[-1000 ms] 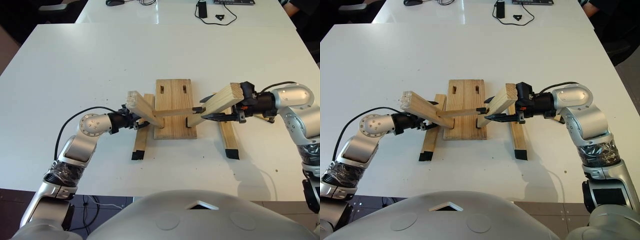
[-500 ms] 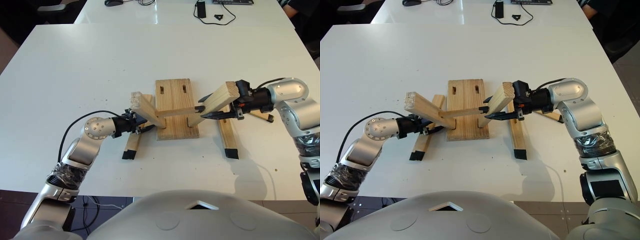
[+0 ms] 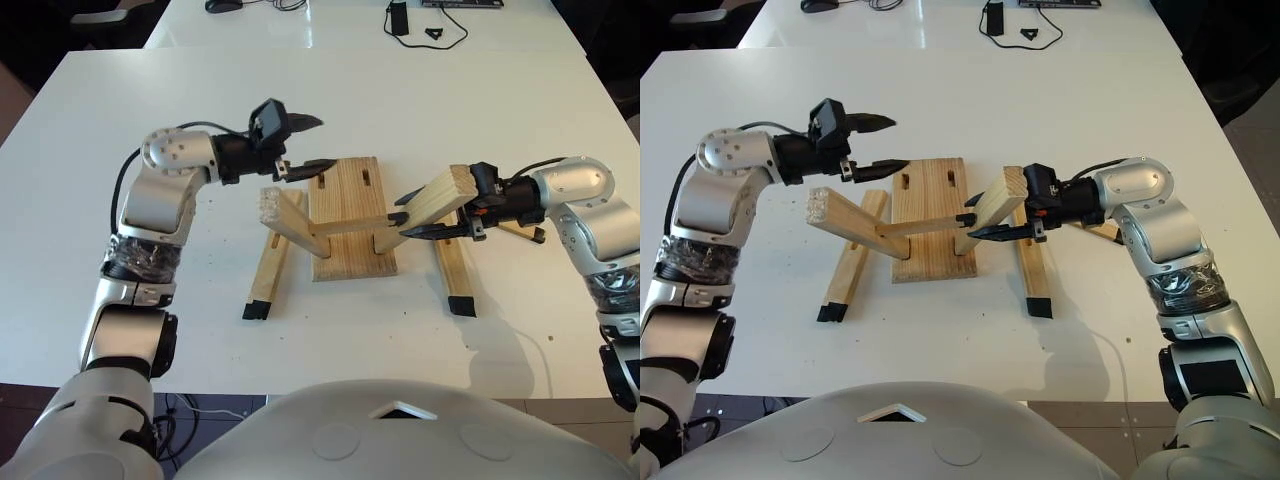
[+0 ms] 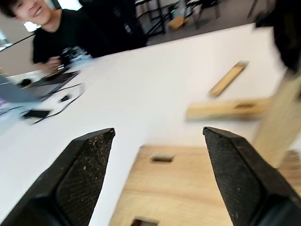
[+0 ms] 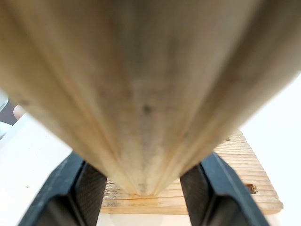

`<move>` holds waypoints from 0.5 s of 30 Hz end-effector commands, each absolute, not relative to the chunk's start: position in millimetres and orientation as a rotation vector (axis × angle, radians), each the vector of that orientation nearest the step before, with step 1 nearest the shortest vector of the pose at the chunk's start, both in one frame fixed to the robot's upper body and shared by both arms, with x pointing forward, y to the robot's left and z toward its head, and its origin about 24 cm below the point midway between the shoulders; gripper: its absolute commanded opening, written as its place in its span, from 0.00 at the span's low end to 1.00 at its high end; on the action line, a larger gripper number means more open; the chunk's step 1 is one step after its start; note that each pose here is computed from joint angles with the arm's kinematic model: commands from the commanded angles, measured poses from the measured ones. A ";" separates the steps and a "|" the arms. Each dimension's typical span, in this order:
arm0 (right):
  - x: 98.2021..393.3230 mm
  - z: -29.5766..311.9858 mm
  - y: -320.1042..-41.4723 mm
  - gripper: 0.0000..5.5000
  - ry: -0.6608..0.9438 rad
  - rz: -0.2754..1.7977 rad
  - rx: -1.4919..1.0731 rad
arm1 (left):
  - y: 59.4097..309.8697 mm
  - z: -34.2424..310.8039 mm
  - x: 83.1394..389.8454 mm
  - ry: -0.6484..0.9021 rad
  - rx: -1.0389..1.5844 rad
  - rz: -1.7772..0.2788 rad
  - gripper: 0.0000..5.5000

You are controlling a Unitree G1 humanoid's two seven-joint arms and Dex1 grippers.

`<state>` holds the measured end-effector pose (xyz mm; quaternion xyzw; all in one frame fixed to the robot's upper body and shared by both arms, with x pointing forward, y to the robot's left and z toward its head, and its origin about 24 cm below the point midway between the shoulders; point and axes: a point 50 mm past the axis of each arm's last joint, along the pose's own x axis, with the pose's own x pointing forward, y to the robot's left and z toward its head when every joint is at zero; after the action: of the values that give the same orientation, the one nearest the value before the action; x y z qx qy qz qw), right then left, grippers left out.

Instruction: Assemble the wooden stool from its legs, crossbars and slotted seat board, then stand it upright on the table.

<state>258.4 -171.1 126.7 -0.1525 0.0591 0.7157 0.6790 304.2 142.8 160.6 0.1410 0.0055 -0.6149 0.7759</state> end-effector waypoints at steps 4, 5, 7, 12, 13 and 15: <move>253.6 88.1 -168.5 0.37 0.356 1.631 -0.384 | 108.0 170.4 290.5 0.152 0.155 -1.724 0.64; 253.9 87.9 -167.5 0.37 0.357 1.636 -0.386 | 105.6 170.5 289.2 0.156 0.147 -1.740 0.64; 254.5 87.3 -166.3 0.37 0.359 1.644 -0.391 | 102.4 170.9 288.2 0.159 0.132 -1.754 0.64; 254.7 85.9 -163.8 0.37 0.361 1.657 -0.398 | 101.3 168.5 293.7 0.166 0.104 -1.725 0.64; 254.5 85.8 -163.6 0.37 0.362 1.659 -0.398 | 101.4 167.7 294.5 0.169 0.096 -1.720 0.64; 254.3 85.2 -163.2 0.37 0.363 1.660 -0.394 | 102.0 153.9 296.7 0.220 0.096 -1.691 0.64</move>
<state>266.1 -160.4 127.1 -0.1547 0.0539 0.7316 0.6617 291.8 102.8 159.4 0.0317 0.0792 -0.7575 0.6472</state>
